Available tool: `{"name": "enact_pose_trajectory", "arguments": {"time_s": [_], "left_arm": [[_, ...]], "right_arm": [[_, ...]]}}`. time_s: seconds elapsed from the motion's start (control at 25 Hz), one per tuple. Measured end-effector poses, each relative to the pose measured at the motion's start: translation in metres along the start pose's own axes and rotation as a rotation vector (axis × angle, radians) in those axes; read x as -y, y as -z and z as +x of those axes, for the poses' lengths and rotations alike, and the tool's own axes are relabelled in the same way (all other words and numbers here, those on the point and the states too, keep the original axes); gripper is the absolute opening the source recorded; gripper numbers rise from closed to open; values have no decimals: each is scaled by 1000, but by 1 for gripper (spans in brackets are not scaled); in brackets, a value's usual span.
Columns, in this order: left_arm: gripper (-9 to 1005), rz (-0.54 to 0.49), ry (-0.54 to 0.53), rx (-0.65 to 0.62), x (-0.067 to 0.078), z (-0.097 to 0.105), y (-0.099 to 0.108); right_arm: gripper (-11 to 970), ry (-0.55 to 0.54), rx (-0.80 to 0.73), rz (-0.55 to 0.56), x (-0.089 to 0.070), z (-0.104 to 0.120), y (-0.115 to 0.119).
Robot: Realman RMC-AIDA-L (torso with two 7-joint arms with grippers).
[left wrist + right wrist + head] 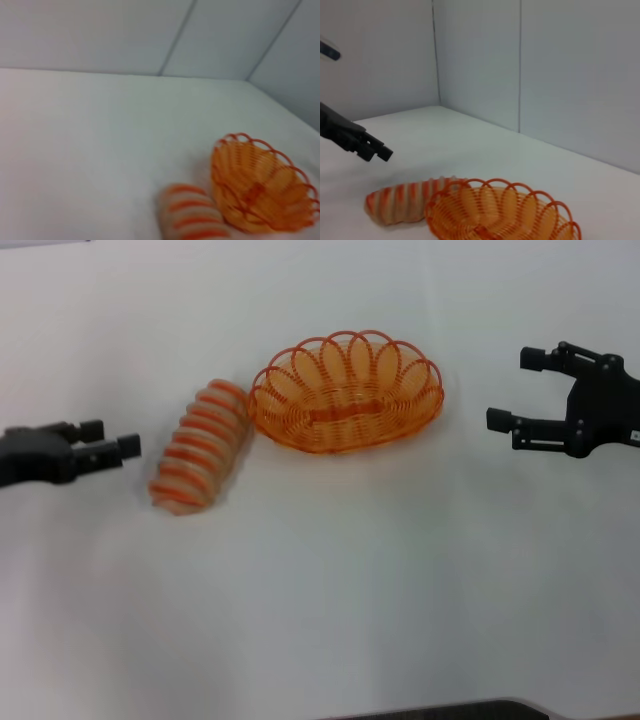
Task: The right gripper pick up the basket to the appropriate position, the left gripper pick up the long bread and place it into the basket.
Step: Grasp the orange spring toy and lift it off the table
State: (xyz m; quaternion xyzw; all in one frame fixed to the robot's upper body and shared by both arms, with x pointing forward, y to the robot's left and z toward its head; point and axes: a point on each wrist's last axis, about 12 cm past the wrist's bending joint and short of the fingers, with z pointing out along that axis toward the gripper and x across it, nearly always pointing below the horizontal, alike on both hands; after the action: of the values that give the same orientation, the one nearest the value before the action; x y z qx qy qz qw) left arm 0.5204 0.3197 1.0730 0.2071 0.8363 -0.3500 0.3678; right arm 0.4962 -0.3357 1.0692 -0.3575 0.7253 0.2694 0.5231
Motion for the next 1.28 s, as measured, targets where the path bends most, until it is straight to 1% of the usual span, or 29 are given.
{"name": "enact_pose_trajectory", "arguments": {"time_s": [0.16, 0.28, 0.36, 0.48, 0.64, 0.76, 0.84, 0.88, 1.0, 1.28], "left_arm": [[719, -46, 51, -10, -4, -23, 3], [719, -57, 48, -81, -4, -37, 3], [719, -36, 29, -144, 1, -44, 1], [718, 0, -27, -234, 11, -55, -5], [717, -45, -101, -338, 24, -68, -17], [717, -72, -136, -391, 35, -77, -27], [717, -81, -139, -402, 37, -79, -29], [717, -103, -136, -421, 42, -82, -36], [717, -109, -117, -422, 45, -83, -39], [718, -111, -84, -435, 46, -83, -42]], "right_arm": [[942, -2, 14, 16, 3, -3, -2], [942, -5, 23, 22, 4, -4, -4], [942, -5, 27, 29, 6, -5, -4], [942, -4, 26, 49, 9, -6, -5], [942, -10, 23, 79, 14, -6, -8], [942, -11, 25, 89, 17, -7, -11], [942, -11, 22, 100, 18, -7, -11], [942, -13, 19, 107, 19, -7, -11], [942, -26, 27, 132, 21, -5, -11], [942, -36, 35, 151, 23, -6, -13]]}}
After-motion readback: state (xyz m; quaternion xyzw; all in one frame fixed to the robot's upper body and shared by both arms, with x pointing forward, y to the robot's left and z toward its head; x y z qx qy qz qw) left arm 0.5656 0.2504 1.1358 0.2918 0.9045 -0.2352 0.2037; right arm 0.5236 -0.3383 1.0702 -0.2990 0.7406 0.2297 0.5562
